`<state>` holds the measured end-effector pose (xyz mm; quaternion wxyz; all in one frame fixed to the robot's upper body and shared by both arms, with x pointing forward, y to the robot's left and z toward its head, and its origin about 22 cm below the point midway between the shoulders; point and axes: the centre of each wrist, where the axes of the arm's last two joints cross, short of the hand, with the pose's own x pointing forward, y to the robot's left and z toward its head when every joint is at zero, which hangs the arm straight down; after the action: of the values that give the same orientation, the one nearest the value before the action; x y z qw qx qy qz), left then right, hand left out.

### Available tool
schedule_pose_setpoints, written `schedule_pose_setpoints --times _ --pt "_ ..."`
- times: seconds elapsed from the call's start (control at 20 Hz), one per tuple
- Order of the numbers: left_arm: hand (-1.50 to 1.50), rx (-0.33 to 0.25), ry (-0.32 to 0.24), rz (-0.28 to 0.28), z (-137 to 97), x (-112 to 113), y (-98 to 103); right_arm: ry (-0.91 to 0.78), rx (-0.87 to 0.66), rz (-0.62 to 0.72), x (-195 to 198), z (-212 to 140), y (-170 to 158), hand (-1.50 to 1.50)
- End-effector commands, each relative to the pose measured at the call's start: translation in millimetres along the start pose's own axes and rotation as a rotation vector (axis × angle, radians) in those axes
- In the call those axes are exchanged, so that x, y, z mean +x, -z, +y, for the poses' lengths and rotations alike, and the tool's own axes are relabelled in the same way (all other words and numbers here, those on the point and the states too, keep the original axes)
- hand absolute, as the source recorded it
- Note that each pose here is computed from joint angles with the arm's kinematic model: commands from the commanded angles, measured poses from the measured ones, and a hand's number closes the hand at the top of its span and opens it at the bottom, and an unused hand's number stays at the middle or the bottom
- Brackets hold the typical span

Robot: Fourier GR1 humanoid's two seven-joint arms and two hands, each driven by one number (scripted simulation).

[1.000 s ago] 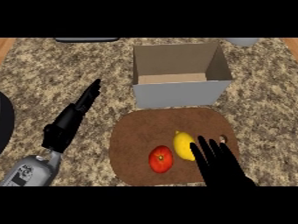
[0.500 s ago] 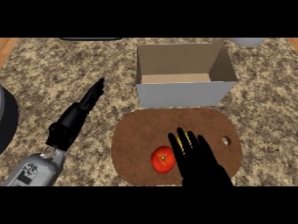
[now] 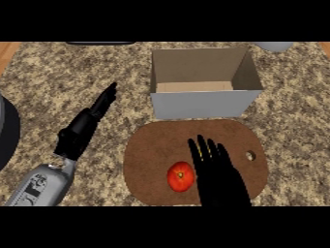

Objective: Pick the lemon from the cutting board and place it in the cardboard box

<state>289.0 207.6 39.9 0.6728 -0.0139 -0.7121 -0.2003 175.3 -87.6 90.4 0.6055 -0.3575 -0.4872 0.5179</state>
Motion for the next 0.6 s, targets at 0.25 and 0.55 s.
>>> schedule_pose_setpoints --times 0.25,0.55 --pt "0.00 -0.014 -0.008 0.008 9.5 -12.6 -22.8 -0.031 -0.033 0.005 11.9 19.4 19.3 -1.50" --pt "0.00 0.013 0.008 0.001 1.2 -11.7 -23.4 -0.055 0.019 0.026 -17.2 26.8 17.3 -1.50"
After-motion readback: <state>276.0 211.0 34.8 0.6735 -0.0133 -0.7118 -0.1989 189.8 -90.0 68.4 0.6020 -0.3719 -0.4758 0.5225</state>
